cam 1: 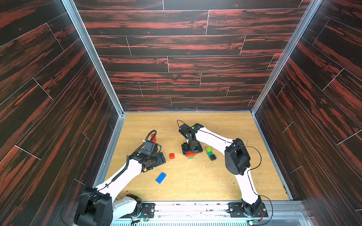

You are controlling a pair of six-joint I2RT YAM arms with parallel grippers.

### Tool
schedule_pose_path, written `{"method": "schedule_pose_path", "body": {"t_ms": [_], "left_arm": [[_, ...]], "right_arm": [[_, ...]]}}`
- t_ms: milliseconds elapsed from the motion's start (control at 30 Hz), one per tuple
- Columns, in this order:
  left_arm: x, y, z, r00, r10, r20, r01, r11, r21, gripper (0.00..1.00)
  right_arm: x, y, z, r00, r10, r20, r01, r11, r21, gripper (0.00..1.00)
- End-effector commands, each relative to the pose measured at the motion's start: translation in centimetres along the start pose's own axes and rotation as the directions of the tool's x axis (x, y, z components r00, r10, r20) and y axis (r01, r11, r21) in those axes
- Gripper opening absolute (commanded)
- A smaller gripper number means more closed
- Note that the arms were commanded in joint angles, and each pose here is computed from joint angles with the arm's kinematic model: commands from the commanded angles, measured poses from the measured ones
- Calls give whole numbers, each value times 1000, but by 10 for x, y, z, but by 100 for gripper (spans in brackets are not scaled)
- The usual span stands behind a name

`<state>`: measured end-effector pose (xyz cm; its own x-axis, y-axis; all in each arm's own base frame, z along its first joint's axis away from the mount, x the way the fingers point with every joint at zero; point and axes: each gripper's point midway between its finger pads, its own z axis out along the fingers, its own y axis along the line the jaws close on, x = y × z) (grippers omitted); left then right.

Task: Assemble a carrot with lego
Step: Assemble the lego brick with the lego brick.

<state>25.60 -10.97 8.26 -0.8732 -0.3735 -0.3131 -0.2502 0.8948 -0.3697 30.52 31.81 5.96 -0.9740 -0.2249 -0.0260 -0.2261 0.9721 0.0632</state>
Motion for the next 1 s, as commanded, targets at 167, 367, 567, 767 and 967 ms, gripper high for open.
{"method": "schedule_pose_path", "body": {"t_ms": [167, 367, 567, 767, 967], "left_arm": [[7, 10, -9, 999, -33, 17, 33, 999, -29, 78], [7, 10, -8, 999, -32, 12, 32, 999, -31, 78], [10, 10, -7, 999, -35, 8, 35, 999, -36, 78], [14, 10, -6, 999, -42, 5, 42, 999, -32, 78], [26, 2, -6, 997, -76, -6, 76, 997, -31, 77]], "right_arm": [[6, 10, 0, 999, 32, -17, -33, 997, -69, 82], [10, 15, -5, 997, 67, -30, -69, 993, -100, 83], [18, 20, -6, 994, 101, -47, -106, 985, -139, 83], [18, 20, -7, 994, 103, -41, -108, 984, -139, 83], [22, 6, -26, 995, 103, -4, -103, 991, -86, 85]]}}
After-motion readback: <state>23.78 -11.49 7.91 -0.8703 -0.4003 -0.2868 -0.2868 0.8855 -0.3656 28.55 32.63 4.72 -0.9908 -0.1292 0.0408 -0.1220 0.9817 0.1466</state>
